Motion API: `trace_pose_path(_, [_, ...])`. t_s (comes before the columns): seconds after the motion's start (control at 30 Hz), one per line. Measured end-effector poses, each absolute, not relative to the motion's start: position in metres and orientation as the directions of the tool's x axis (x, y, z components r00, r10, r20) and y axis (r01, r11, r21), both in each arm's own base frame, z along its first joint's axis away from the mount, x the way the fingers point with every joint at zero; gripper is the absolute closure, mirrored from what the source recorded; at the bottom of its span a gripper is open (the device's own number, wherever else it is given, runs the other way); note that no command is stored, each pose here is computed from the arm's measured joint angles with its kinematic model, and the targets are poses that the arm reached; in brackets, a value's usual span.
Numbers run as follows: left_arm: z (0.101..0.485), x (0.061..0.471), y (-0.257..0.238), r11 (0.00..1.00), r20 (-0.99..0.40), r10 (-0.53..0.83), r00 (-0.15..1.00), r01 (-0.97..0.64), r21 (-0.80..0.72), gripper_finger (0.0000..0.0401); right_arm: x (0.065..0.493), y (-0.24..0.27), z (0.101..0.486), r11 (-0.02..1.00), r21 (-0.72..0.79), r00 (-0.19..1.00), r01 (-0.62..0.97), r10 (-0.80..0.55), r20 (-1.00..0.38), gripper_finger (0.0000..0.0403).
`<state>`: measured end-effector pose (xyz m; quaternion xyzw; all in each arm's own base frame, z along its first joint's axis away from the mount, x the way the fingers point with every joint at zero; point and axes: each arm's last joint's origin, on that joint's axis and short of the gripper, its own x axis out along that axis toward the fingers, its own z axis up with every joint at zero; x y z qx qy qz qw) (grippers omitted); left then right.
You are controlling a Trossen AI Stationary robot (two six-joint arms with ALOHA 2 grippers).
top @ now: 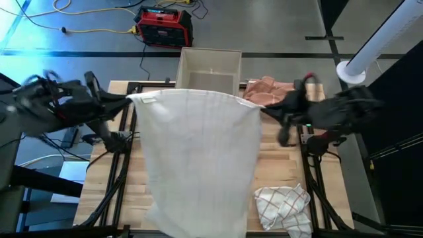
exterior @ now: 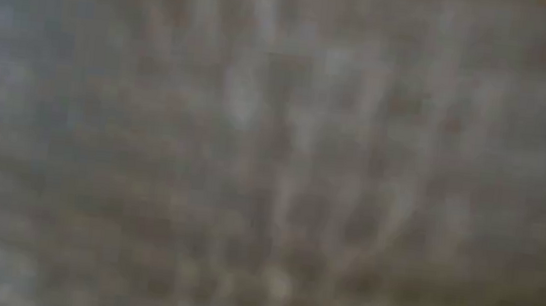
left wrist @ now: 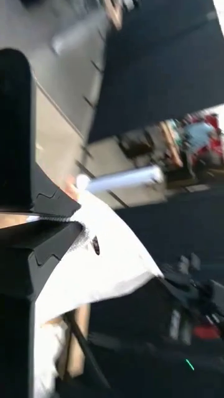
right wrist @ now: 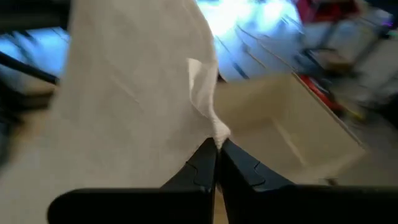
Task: Fold towel
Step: Fold the white striped towel
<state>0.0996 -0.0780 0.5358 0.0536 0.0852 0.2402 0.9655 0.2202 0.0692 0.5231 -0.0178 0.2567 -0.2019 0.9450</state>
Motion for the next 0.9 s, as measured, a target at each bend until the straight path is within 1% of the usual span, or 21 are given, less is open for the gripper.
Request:
trace_pose_path(0.07, [0.525,0.104,-0.078,0.857,-0.153,0.513,0.845,-0.493,0.151,0.0401,0.229,0.067,0.516,0.898,-0.192,0.749,0.396,-0.437,-0.498,0.0403])
trace_pose_path(0.1, [0.521,0.107,-0.078,0.845,-0.152,0.528,0.835,-0.500,0.187,0.0401,0.233,0.065,0.514,0.890,-0.225,0.733,0.398,-0.455,-0.505,0.0403])
trace_pose_path(0.13, [0.518,0.108,-0.078,0.839,-0.155,0.532,0.832,-0.494,0.228,0.0401,0.236,0.064,0.511,0.884,-0.249,0.717,0.396,-0.467,-0.518,0.0403])
trace_pose_path(0.27, [0.507,0.114,-0.075,0.826,-0.195,0.545,0.815,-0.481,0.295,0.0401,0.251,0.061,0.498,0.868,-0.310,0.654,0.389,-0.497,-0.571,0.0403])
trace_pose_path(0.37, [0.493,0.120,-0.073,0.828,-0.262,0.552,0.792,-0.484,0.281,0.0401,0.257,0.060,0.493,0.874,-0.299,0.638,0.383,-0.484,-0.599,0.0403])
trace_pose_path(0.5, [0.477,0.129,-0.071,0.844,-0.359,0.536,0.764,-0.472,0.255,0.0401,0.261,0.061,0.489,0.890,-0.279,0.637,0.361,-0.454,-0.623,0.0403])
trace_pose_path(0.67, [0.461,0.140,-0.069,0.864,-0.485,0.501,0.716,-0.437,0.248,0.0401,0.261,0.063,0.479,0.900,-0.267,0.610,0.344,-0.430,-0.666,0.0403])
trace_pose_path(0.77, [0.459,0.143,-0.063,0.843,-0.484,0.537,0.691,-0.464,0.273,0.0401,0.263,0.064,0.468,0.894,-0.293,0.579,0.340,-0.444,-0.684,0.0403])
trace_pose_path(0.83, [0.460,0.143,-0.060,0.808,-0.436,0.590,0.680,-0.497,0.317,0.0401,0.262,0.065,0.464,0.874,-0.335,0.564,0.351,-0.483,-0.669,0.0403])
trace_pose_path(0.9, [0.462,0.144,-0.057,0.761,-0.373,0.647,0.665,-0.525,0.382,0.0401,0.258,0.066,0.466,0.835,-0.387,0.566,0.392,-0.550,-0.614,0.0403])
